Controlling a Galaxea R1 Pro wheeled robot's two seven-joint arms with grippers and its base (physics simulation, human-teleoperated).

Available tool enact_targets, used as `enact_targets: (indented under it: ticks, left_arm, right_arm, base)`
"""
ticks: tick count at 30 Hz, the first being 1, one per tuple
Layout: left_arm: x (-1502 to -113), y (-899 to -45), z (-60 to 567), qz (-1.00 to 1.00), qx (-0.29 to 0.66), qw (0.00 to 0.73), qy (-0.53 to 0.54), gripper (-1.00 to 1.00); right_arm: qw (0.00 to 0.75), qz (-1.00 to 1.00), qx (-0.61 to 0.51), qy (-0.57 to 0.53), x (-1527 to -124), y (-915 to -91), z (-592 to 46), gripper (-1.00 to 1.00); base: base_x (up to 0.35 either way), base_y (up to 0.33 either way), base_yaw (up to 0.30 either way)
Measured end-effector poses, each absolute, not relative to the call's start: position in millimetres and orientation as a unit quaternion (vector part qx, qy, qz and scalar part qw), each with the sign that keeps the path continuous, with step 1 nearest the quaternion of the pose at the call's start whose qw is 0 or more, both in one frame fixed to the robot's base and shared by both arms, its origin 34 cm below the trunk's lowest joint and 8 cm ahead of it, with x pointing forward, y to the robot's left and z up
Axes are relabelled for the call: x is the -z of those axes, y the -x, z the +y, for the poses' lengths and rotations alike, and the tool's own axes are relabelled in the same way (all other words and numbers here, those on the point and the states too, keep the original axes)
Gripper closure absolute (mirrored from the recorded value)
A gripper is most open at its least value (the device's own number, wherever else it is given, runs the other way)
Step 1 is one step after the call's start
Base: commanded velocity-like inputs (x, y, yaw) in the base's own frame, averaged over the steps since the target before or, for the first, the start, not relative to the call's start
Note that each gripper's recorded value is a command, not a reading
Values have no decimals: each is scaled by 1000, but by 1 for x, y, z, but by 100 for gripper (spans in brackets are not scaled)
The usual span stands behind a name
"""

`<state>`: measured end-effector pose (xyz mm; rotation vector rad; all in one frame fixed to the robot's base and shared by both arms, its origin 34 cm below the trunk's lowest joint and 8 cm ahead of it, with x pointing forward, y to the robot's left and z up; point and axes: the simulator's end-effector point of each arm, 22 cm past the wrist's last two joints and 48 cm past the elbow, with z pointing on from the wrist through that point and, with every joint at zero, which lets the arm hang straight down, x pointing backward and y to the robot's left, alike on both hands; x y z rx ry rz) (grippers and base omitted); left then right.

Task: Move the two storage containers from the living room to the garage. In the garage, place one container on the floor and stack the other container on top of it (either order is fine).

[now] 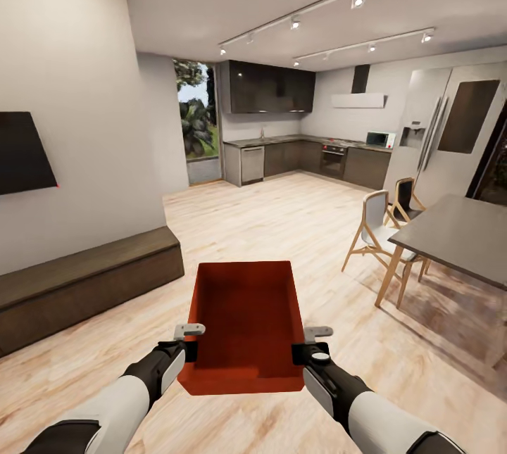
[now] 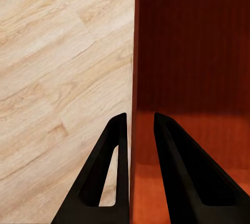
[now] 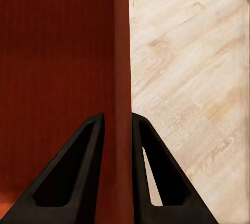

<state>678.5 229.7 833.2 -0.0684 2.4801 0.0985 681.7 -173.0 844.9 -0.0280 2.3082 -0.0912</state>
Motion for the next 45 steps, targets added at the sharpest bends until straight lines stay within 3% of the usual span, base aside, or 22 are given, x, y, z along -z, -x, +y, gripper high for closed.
enact_targets:
  ticks: [45]
  left_arm:
    - [-833, -678, 230, 945, -38, 323, 26, 100]
  right_arm:
    - [404, 914, 36, 10, -845, -681, -173, 100]
  base:
    - [0, 0, -293]
